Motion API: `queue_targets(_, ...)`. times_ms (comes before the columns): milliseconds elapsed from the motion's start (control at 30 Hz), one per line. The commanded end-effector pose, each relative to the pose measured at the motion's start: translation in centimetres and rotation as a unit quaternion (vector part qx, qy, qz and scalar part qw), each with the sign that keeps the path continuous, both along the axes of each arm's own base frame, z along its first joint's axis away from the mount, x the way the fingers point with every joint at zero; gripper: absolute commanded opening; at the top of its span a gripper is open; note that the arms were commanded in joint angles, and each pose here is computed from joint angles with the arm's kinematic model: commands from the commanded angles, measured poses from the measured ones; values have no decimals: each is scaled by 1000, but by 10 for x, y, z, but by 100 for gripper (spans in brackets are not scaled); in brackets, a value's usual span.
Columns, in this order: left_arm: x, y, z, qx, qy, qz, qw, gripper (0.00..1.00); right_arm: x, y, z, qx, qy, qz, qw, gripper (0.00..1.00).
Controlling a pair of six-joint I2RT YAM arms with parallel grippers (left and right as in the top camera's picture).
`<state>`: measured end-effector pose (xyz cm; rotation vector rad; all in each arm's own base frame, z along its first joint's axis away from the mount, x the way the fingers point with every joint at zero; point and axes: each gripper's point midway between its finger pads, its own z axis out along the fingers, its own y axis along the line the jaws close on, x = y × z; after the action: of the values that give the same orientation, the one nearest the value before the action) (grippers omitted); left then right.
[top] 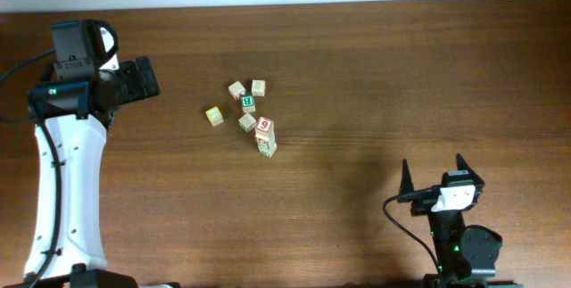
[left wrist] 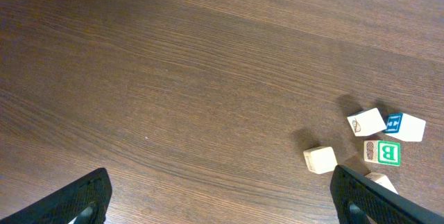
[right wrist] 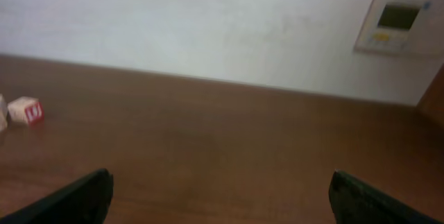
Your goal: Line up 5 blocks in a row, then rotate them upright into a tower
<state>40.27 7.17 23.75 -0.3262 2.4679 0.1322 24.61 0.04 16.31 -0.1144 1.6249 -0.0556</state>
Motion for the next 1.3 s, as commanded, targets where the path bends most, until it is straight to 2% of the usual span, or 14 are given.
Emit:
queue_targets(0,0,2,5,9,-4,-1,1000,99,0,0,-5,-1,5,0,1000,99)
queue_targets(600,0,2,5,9,-4,-2,1000,99,0,1,-4,-1,4,4,1000,99)
queue_targets(767,-26,2,25,34,-36,-2,999,99,0,1,-4,-1,4,4,1000,99)
queue_targets(800,-36,1,25,35,-48,-2,998,99,0,1,-4,-1,4,4,1000,99)
queue_targets(900,-49,-18,30,46,-177,-26,983,99,0,1,-4,-1,4,4,1000,99)
queue_targets(1033,-84,-30,21,55,-325,-37,943,99,0,1,-4,-1,4,4,1000,99)
queue_targets(1100,-111,-33,6,62,-371,-38,926,99,0,1,-4,-1,4,4,1000,99)
queue_targets(1267,-140,-35,-24,128,-391,-73,908,99,0,1,-4,-1,4,4,1000,99)
